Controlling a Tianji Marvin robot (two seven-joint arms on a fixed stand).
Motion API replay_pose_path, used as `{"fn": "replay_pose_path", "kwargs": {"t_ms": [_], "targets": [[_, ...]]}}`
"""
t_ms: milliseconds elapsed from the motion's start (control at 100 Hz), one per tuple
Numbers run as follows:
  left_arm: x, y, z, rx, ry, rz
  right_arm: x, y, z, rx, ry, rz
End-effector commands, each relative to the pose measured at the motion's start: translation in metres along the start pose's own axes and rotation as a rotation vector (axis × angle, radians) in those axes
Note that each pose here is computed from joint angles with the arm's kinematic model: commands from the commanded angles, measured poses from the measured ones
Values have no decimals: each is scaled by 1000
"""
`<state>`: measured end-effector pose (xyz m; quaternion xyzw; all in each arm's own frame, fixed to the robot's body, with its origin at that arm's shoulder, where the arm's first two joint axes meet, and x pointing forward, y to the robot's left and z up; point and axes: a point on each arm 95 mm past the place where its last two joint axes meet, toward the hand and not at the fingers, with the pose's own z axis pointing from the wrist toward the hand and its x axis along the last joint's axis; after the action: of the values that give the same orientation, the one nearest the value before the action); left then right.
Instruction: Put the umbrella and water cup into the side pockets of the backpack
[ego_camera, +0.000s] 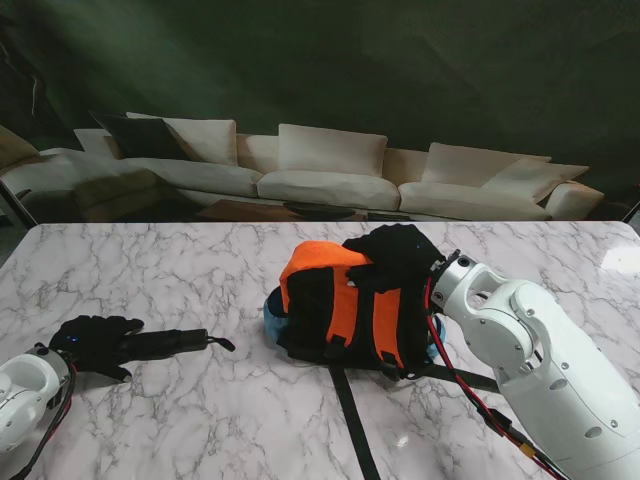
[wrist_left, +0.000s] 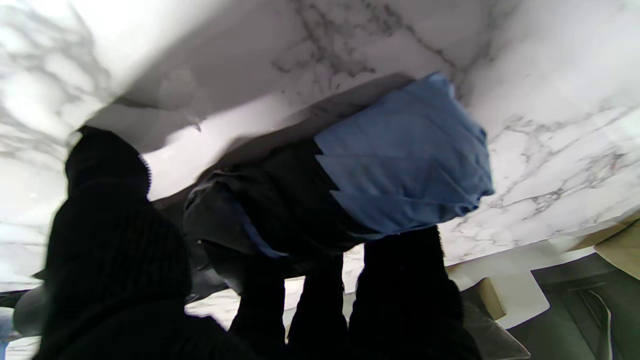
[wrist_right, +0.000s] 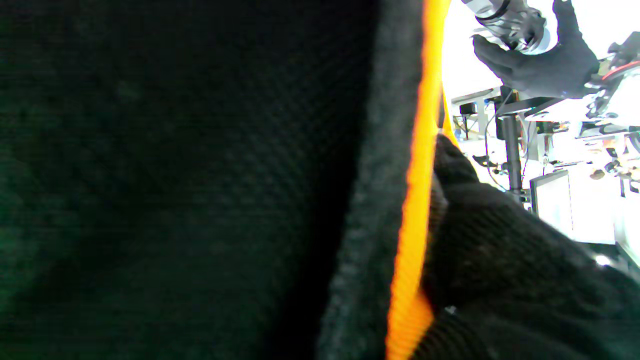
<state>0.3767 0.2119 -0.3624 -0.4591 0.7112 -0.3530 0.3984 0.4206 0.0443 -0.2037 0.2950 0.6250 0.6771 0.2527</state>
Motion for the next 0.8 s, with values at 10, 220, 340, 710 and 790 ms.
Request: {"fn": "replay_pose_path", "kwargs": {"t_ms": [10, 220, 340, 710, 790], "targets": [[4, 16, 2, -39, -5, -8, -3, -15, -2, 44, -12, 11], [6, 20, 6, -60, -33, -22, -3, -16, -2, 44, -12, 11], [6, 21, 6, -56, -41, -7, -3, -16, -2, 43, -12, 12], [5, 14, 9, 51, -25, 9, -3, -17, -2, 47, -13, 12], [6, 10, 9, 87, -15, 16, -4, -17, -2, 49, -14, 12]]}}
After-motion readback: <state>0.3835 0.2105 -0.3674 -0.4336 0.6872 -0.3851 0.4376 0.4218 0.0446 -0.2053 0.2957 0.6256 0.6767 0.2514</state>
